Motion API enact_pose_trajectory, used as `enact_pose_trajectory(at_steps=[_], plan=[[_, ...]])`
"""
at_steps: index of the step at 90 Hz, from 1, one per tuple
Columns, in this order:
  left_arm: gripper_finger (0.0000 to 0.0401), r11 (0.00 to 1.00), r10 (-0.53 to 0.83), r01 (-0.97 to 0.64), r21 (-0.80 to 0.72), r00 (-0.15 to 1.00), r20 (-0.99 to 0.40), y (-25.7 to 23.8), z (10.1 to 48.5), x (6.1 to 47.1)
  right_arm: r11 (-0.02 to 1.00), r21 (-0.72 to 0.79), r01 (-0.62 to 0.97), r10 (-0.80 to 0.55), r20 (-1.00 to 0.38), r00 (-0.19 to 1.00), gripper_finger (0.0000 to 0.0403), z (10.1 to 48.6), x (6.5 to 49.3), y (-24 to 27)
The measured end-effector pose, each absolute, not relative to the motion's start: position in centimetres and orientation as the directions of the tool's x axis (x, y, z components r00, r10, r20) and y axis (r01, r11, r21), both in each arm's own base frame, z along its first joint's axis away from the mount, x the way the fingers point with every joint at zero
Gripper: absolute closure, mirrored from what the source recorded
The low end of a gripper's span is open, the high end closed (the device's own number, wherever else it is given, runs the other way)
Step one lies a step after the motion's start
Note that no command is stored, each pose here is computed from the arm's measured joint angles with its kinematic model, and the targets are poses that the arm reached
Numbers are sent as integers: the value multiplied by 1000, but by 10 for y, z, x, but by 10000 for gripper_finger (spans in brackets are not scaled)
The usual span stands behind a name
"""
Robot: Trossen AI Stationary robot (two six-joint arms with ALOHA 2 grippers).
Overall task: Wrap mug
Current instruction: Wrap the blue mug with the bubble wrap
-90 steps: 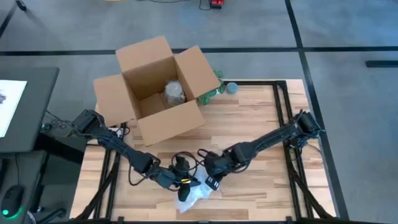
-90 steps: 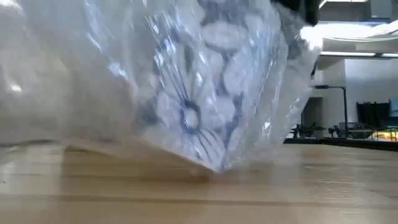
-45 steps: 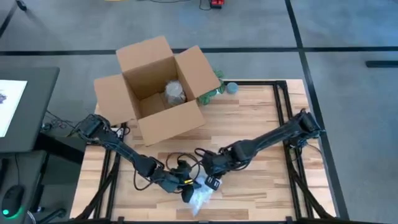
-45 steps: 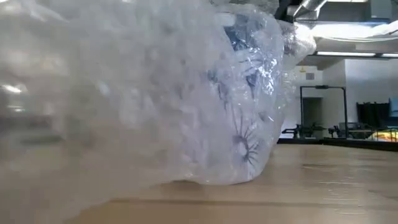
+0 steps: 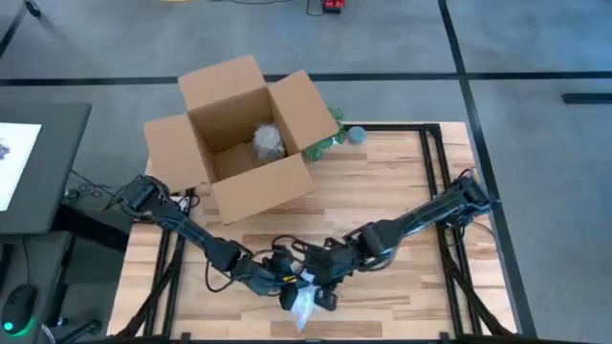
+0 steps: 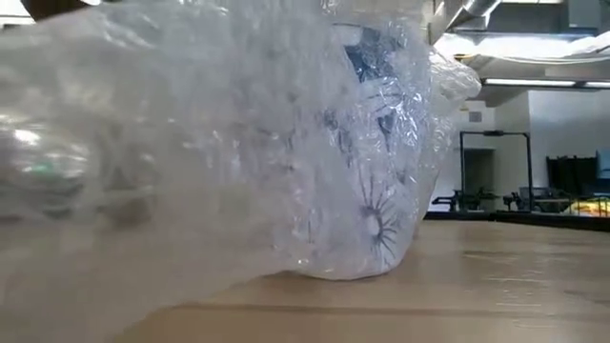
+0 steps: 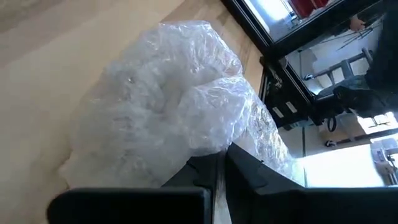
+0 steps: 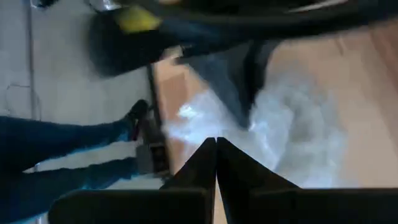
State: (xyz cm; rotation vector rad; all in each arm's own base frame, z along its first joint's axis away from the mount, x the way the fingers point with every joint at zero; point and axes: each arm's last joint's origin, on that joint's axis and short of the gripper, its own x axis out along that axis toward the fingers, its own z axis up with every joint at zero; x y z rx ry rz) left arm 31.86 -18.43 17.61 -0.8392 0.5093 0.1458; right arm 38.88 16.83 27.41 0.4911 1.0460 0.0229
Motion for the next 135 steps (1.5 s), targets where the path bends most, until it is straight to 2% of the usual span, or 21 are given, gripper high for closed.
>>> enact_pose_trajectory(at_steps=[9, 23, 46, 56, 67, 88, 103, 123, 135], plan=[[400, 673, -67, -331, -662, 864, -499, -184, 175, 318, 896, 392, 211, 248, -833, 494, 403, 252, 404, 165], [390, 690, -67, -381, -615, 813, -579, -183, 168, 312, 900, 383, 208, 248, -842, 480, 403, 247, 405, 166], [314, 794, -119, -288, -535, 789, -602, -177, 189, 300, 906, 370, 206, 241, -850, 468, 403, 234, 402, 165], [284, 809, -122, -261, -527, 802, -584, -172, 202, 296, 912, 354, 207, 234, -865, 444, 403, 227, 398, 166], [268, 806, -138, -238, -542, 815, -563, -169, 215, 292, 922, 324, 213, 220, -889, 402, 403, 219, 395, 167], [271, 799, -176, -180, -574, 842, -509, -170, 241, 278, 948, 268, 172, 188, -908, 375, 403, 218, 388, 172], [280, 810, -146, -217, -545, 826, -545, -178, 226, 279, 952, 245, 183, 159, -908, 387, 403, 218, 389, 170], [291, 805, -153, -246, -540, 793, -590, -187, 214, 276, 961, 192, 201, 126, -945, 300, 403, 177, 402, 163], [298, 792, -159, -284, -540, 759, -632, -188, 218, 264, 959, 192, 208, 125, -946, 299, 403, 182, 402, 160]])
